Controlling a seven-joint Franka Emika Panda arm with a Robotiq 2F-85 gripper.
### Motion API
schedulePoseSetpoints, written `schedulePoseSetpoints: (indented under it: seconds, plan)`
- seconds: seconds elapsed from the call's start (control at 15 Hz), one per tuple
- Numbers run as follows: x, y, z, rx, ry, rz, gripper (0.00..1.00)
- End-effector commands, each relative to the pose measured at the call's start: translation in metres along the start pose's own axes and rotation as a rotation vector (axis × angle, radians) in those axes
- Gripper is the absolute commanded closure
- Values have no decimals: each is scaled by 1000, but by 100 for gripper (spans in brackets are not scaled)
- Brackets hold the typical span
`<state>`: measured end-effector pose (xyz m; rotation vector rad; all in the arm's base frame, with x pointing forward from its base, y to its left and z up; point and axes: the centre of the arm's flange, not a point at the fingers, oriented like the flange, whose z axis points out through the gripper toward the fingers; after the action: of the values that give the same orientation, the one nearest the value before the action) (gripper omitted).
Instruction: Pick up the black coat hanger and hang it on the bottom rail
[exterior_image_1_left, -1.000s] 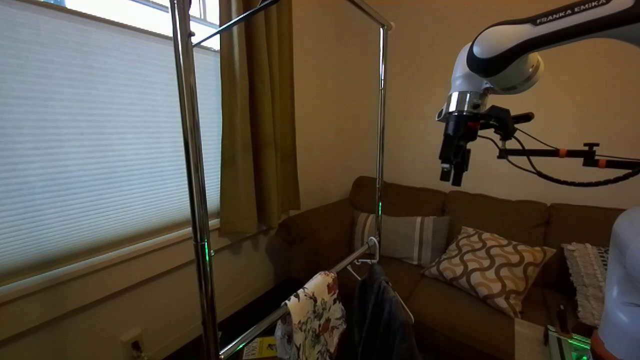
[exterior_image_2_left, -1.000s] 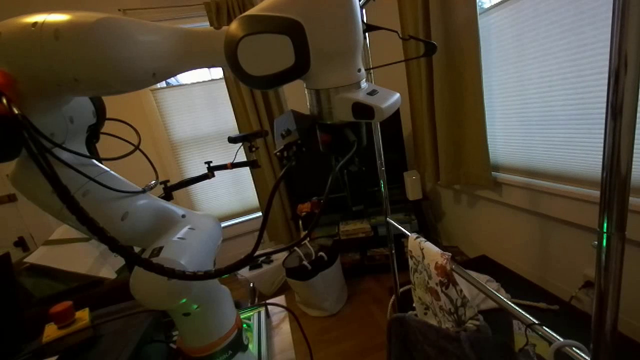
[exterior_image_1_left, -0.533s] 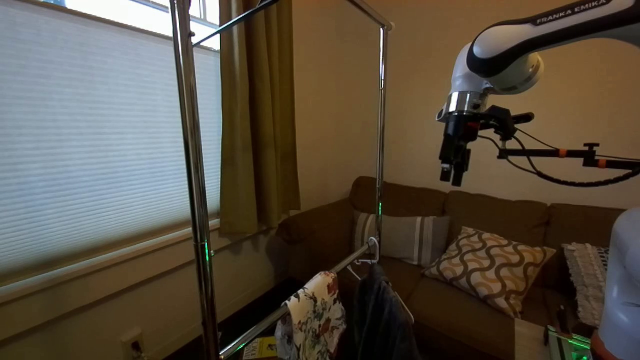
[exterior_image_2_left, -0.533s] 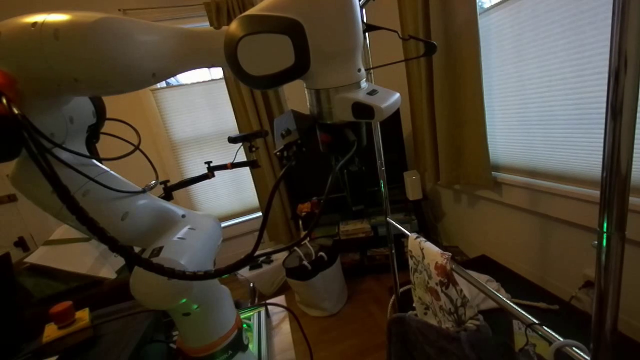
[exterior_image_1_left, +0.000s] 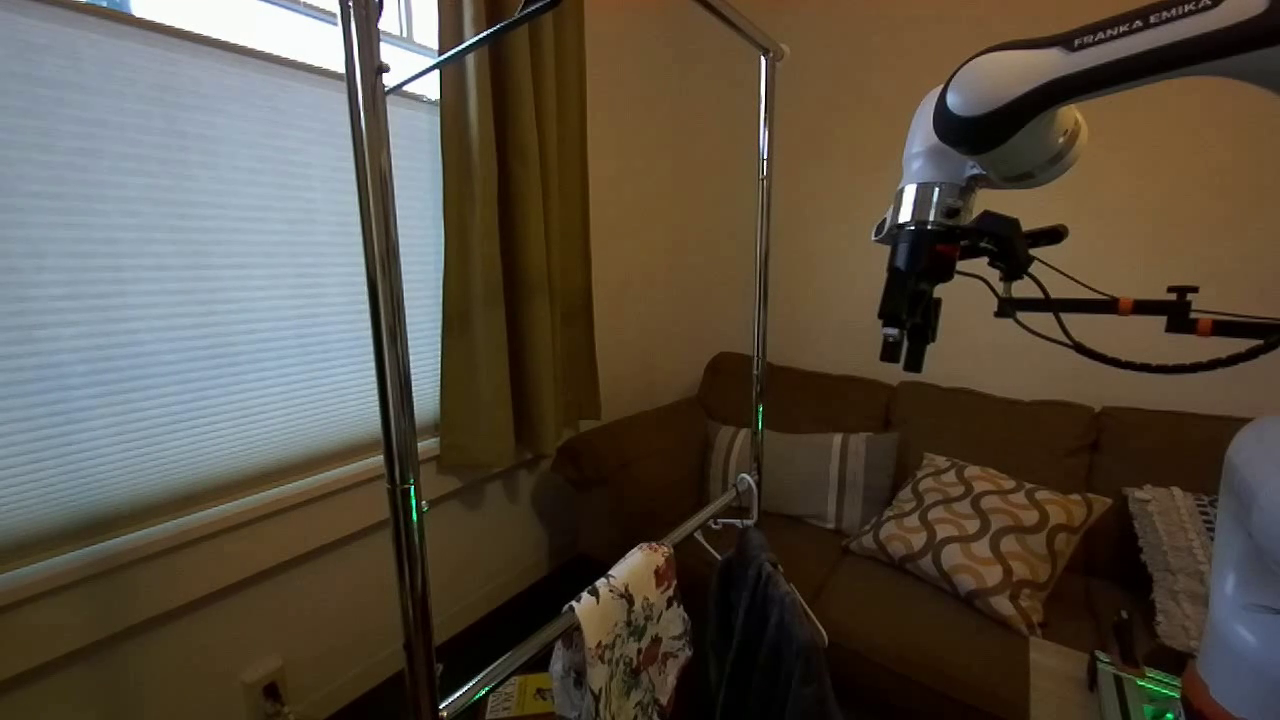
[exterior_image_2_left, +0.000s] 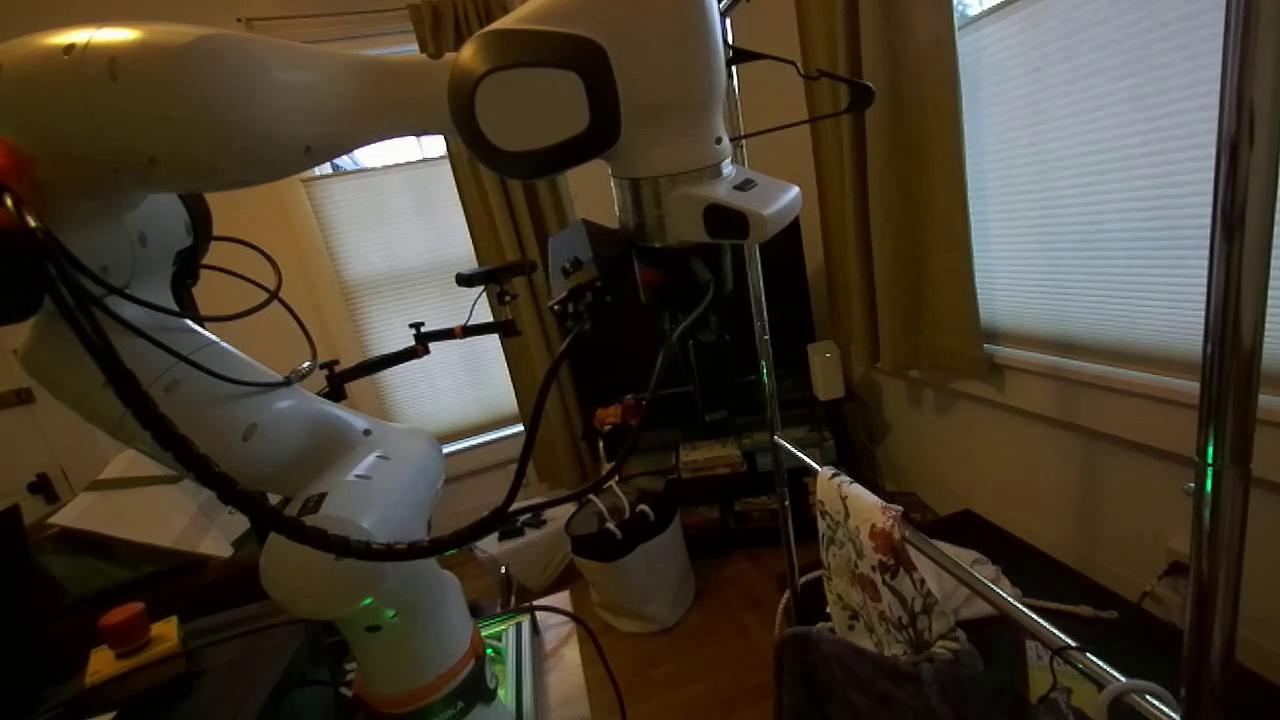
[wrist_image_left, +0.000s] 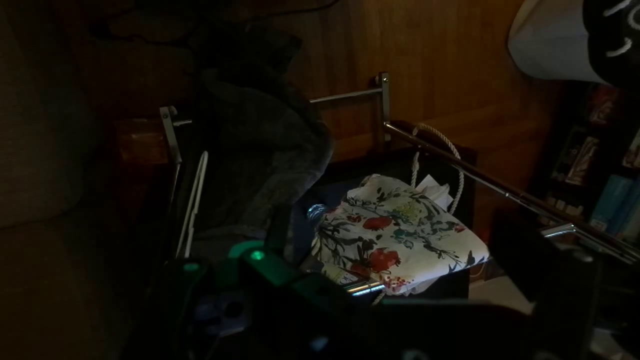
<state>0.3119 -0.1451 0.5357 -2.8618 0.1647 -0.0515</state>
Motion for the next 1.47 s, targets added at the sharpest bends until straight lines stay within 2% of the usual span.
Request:
schedulePoseSetpoints:
  seconds: [0.0,0.2,0.47,0.53,0.6,0.8,1.33,1.4]
  plan:
    - [0,0,0,0,0,0,0]
    - [9,-20,-2,62,27,-46,0]
    - [26,-59,-7,206,55,-126,0]
    - [28,-64,-8,207,49,-143,0]
    - [17,-55,-8,173,53,-109,0]
    - [23,-65,-8,184,49,-132,0]
    - [26,-65,-7,184,47,-136,0]
    - [29,-88,-5,211,53,-194,0]
